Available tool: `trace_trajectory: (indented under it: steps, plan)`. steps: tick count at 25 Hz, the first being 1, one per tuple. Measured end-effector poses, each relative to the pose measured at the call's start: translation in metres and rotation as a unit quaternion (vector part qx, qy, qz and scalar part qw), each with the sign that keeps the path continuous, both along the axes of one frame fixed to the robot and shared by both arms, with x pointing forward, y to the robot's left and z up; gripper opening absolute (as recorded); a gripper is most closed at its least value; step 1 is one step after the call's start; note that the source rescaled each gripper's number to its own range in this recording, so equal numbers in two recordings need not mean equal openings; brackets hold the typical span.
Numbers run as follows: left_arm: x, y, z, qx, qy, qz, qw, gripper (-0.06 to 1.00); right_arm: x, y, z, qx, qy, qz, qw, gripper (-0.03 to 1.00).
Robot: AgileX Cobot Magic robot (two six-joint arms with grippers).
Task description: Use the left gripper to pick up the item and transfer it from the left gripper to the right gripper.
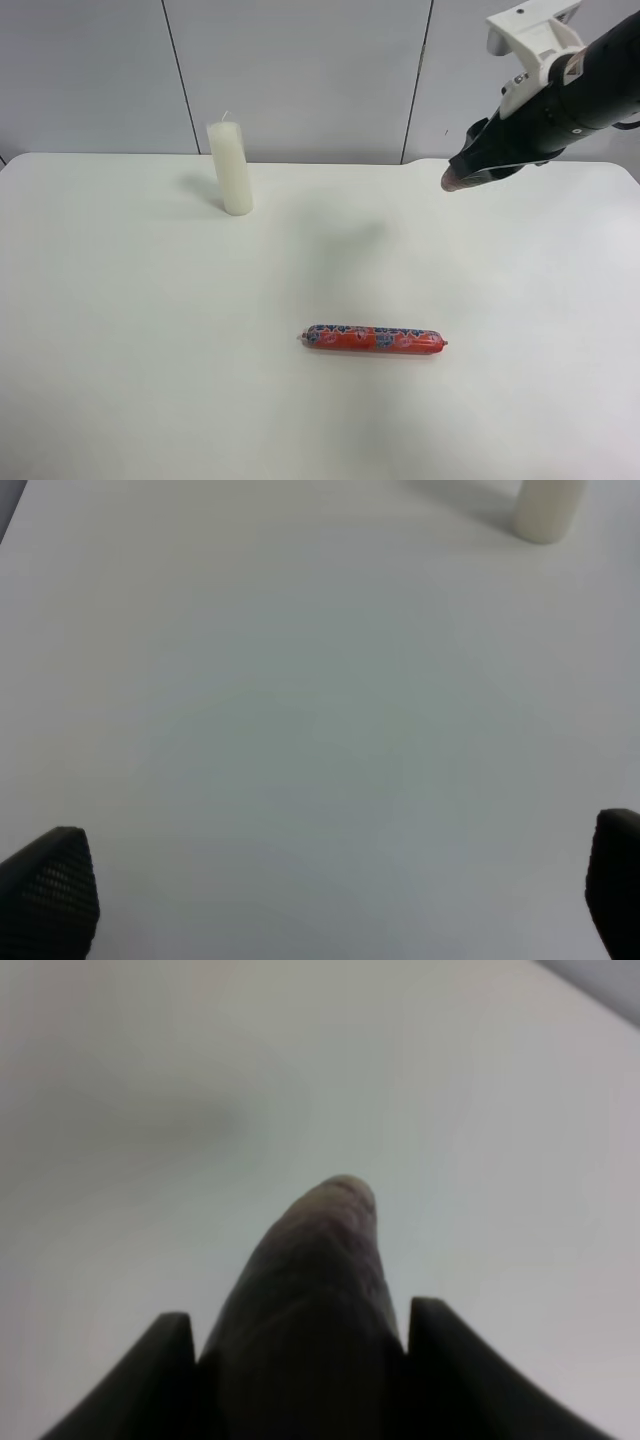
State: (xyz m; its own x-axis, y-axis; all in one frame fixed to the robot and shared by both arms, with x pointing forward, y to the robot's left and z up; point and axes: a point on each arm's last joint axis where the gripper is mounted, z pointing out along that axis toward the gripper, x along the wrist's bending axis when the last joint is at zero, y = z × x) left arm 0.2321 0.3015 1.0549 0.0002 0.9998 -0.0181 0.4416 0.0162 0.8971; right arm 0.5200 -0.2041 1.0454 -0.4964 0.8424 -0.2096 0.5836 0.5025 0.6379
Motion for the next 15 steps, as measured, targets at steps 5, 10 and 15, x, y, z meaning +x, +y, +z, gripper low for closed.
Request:
trace_trajectory:
  steps: [5,10,15]
  plan:
    - [0.0,0.0,0.0,0.0,0.0,0.0,1.0,1.0,0.028,0.009,-0.031,-0.011,-0.024,0.016,1.0,0.01]
    - [0.0,0.0,0.0,0.0,0.0,0.0,1.0,1.0,0.049,0.017,-0.068,-0.014,-0.028,0.028,0.999,0.01]
    - [0.0,0.0,0.0,0.0,0.0,0.0,1.0,1.0,0.06,0.022,-0.093,-0.009,-0.033,0.034,0.999,0.01]
